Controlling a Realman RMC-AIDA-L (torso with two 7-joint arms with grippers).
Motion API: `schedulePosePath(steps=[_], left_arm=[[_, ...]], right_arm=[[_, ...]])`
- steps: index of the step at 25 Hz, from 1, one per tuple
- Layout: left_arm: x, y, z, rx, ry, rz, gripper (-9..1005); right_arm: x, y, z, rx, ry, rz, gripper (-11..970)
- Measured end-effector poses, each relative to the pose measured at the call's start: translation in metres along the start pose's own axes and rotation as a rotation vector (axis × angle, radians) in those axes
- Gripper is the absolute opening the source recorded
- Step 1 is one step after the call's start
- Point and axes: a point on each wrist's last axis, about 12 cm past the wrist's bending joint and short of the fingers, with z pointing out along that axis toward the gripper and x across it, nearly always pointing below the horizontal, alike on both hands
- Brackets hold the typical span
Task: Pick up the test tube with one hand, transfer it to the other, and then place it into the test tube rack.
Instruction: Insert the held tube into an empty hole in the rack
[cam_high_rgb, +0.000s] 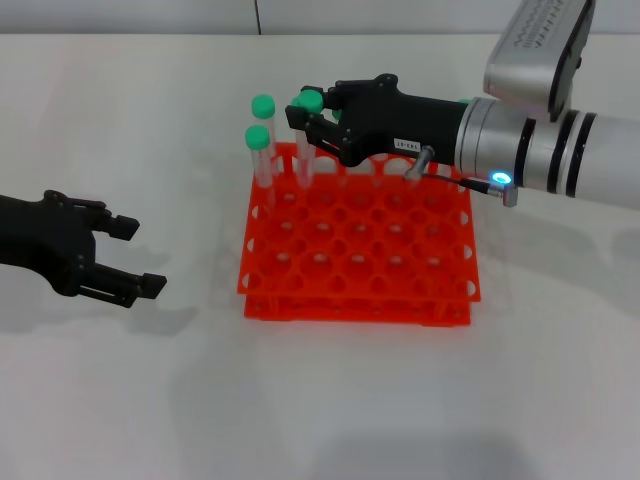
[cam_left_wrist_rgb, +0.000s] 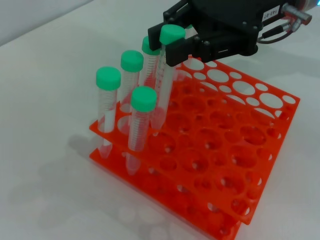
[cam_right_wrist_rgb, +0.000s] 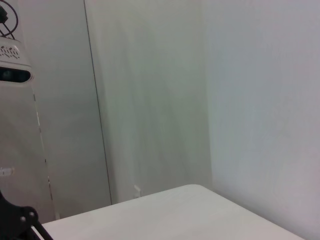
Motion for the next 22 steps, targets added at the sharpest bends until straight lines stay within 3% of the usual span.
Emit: schedulePosePath(steps=[22], left_arm=[[-0.0002,0.0002,0.0015,0.003,-0.002,0.01,883]], right_arm=[[0.0022,0.0005,0.0025,0.006,0.025,-0.011,308]])
